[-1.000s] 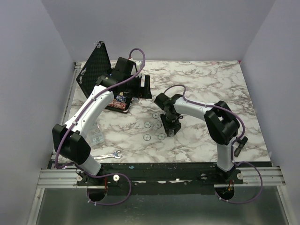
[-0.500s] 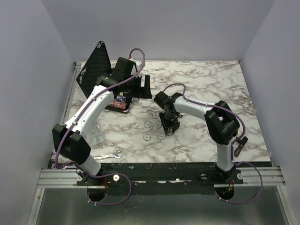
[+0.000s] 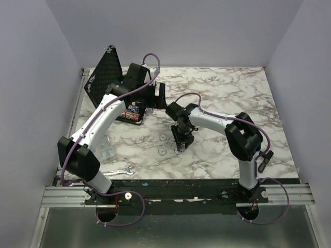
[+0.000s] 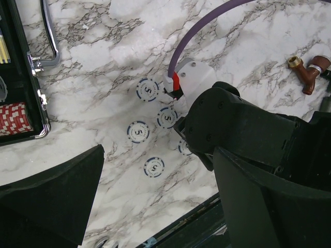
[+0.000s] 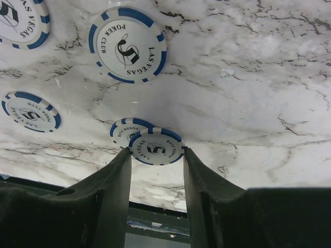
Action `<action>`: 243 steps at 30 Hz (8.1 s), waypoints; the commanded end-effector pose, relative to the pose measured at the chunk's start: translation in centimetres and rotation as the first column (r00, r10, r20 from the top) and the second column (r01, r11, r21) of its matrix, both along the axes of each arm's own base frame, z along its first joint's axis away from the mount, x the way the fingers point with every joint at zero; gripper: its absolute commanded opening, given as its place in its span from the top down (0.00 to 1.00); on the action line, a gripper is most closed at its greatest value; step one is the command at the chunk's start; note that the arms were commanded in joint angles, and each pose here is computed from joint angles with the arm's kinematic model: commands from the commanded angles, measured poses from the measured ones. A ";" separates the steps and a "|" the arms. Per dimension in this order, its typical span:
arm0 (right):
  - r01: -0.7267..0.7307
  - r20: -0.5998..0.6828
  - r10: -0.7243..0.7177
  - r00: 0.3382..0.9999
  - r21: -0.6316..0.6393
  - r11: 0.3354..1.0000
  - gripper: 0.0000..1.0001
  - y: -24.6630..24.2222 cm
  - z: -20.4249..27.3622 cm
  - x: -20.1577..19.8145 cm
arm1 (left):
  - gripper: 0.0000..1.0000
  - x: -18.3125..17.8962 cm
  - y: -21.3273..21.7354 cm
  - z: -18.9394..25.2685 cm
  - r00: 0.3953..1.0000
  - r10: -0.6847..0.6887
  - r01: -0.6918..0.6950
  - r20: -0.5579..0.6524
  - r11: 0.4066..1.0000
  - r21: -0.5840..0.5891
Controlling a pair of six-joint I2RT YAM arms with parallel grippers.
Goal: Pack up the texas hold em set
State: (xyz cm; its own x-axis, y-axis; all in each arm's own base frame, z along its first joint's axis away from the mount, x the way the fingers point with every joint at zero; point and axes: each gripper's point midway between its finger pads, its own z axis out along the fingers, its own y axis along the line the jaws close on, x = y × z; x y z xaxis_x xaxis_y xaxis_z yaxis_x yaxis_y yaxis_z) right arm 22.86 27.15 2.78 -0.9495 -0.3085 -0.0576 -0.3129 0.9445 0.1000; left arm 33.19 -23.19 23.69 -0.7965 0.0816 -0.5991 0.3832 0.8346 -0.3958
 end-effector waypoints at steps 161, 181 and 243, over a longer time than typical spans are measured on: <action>-0.140 0.147 0.154 0.977 -0.103 0.985 0.66 9.8 -0.1 -0.7 | 0.14 4.5 15.4 6.0 0.863 0.489 -0.478 0.126 0.872 -0.107; -0.034 0.166 0.058 0.984 -0.145 0.989 0.66 3.3 1.5 -0.8 | 0.14 4.4 14.6 5.9 0.873 0.469 -0.459 0.133 0.883 -0.099; -0.040 0.108 0.048 0.993 -0.069 0.997 0.35 3.5 -0.7 7.2 | 0.14 4.2 13.7 5.9 0.891 0.435 -0.425 0.131 0.900 -0.102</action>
State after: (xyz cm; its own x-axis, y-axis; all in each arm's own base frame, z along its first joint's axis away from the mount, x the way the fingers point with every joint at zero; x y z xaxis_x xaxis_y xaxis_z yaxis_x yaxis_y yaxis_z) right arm 29.77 29.86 2.22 -0.9329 -0.3249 -0.1554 -0.3254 0.9453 -0.0231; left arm 37.68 -8.86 28.95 -0.6537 -0.3082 -0.6912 0.0079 0.9105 -0.4134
